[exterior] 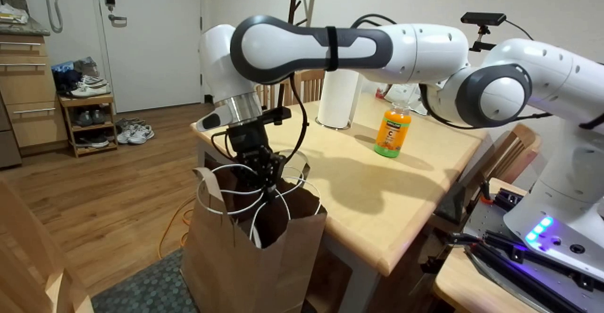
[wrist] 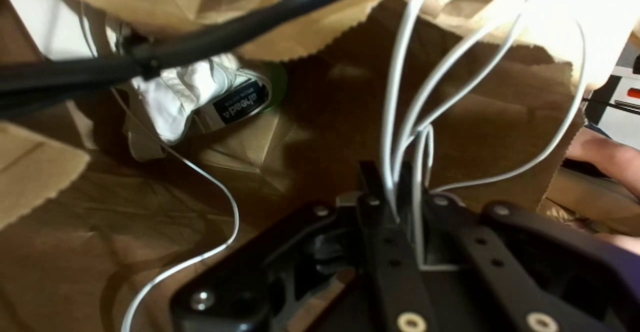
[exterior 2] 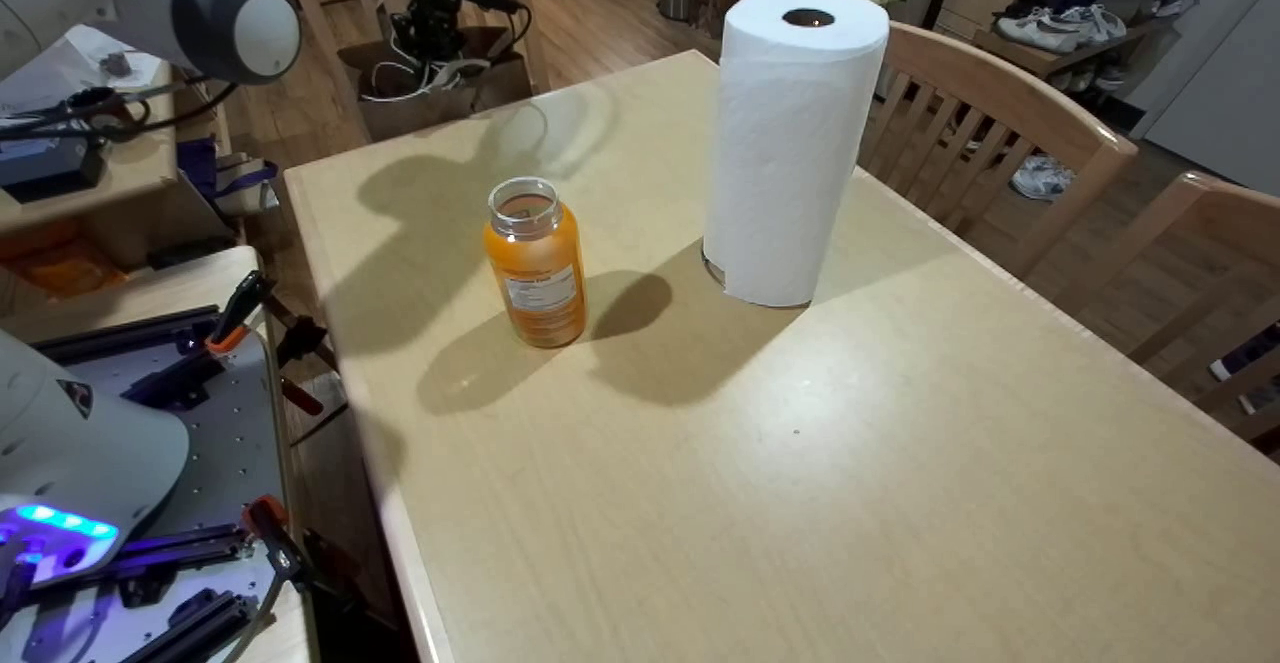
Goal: Put the cable in the paper bag
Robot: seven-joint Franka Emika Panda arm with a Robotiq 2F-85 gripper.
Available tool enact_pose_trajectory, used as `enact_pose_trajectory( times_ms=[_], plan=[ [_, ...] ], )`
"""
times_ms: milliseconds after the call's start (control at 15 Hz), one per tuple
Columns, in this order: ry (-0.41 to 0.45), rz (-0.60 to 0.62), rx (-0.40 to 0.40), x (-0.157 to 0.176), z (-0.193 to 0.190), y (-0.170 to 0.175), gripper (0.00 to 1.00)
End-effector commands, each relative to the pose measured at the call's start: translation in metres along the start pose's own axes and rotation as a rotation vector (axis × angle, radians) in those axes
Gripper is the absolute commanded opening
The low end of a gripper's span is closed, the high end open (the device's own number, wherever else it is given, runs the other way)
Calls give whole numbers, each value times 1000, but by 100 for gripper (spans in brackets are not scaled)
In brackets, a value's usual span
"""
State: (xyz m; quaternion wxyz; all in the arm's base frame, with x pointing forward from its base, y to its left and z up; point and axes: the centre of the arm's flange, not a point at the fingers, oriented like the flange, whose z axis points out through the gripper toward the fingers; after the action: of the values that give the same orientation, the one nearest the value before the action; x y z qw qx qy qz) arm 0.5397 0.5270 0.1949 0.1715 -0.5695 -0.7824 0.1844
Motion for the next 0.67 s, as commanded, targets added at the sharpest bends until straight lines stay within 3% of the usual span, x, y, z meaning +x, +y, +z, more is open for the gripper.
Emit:
enact_pose_trajectory(
  times_ms=[0,400,600],
  plan=[
    [5,42,-18,4,-14,30,45],
    [6,134,-97,-6,-38,33,84],
    [-13,188,-152,-7,-56,32,99]
  ],
)
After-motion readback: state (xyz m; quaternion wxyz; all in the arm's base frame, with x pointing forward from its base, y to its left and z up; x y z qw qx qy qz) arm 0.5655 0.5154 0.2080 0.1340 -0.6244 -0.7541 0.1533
